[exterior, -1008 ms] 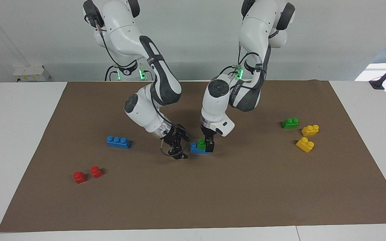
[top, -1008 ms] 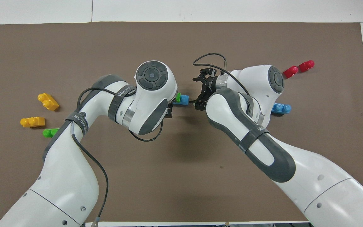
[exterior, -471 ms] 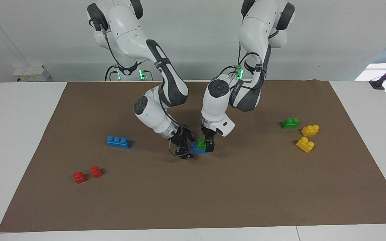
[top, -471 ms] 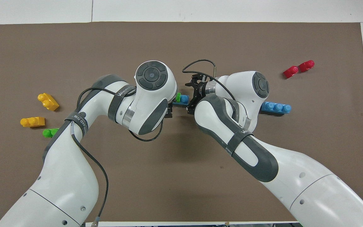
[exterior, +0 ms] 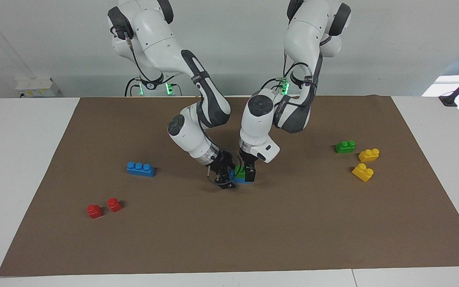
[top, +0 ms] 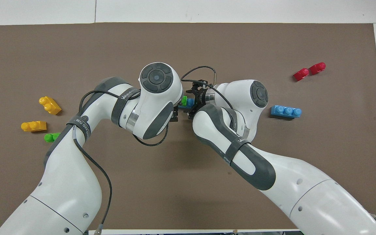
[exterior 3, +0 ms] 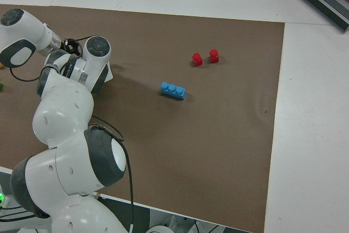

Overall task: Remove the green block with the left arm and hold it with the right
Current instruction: 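Close the right gripper on the blue block beside the left gripper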

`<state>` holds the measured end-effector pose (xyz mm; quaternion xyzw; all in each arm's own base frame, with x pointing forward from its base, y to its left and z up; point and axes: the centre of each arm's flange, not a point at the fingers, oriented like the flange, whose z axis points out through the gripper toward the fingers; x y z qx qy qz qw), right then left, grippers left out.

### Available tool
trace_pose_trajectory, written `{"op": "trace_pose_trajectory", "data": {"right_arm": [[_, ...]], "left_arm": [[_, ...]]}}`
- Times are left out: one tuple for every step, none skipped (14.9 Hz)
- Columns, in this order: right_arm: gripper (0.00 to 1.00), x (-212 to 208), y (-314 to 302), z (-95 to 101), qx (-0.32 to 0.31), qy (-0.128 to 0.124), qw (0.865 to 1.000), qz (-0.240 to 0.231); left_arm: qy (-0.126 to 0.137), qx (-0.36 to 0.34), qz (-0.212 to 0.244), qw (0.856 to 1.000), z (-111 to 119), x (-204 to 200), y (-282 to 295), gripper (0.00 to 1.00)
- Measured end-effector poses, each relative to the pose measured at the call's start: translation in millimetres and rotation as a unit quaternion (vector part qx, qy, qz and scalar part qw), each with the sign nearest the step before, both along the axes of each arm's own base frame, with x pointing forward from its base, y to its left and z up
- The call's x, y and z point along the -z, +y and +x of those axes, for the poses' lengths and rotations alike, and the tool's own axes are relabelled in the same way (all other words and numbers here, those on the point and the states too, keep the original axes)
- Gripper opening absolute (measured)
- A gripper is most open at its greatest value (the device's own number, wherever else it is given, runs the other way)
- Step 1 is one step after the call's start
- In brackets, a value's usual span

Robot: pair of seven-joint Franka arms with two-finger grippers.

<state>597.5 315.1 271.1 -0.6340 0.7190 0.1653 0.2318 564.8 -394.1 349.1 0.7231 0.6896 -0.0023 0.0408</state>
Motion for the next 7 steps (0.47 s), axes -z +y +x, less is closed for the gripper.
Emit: {"op": "trace_pose_trajectory", "data": {"right_arm": [[0.62, 0.2, -0.7, 0.3, 0.001, 0.0, 1.0, 0.0], [0.53, 0.4, -1.6, 0.8, 0.001, 0.0, 1.0, 0.0], [0.38, 0.4, -2.5, 1.3, 0.002, 0.0, 1.0, -0.001], [0.35, 0.3, -2.9, 1.6, 0.0, -0.001, 1.0, -0.001], [0.35, 0.2, -3.1, 1.7, -0.003, -0.003, 1.0, -0.001], [0.35, 0.2, -3.5, 1.9, -0.004, -0.004, 1.0, -0.002], [0.35, 0.2, -4.1, 2.3, -0.003, -0.005, 1.0, -0.002]], "left_arm": [[0.0, -0.001, 0.0, 1.0, 0.3, 0.0, 0.4, 1.0], [0.0, -0.001, 0.0, 1.0, 0.5, 0.0, 0.6, 1.0], [0.0, -0.001, 0.0, 1.0, 0.5, 0.0, 0.7, 1.0], [0.0, -0.001, 0.0, 1.0, 0.6, 0.0, 0.9, 1.0], [0.0, -0.002, 0.0, 1.0, 0.7, 0.0, 1.0, 1.0], [0.0, -0.002, 0.0, 1.0, 0.8, 0.0, 1.1, 1.0], [-0.001, -0.003, 0.0, 1.0, 0.9, 0.0, 1.1, 1.0]]}}
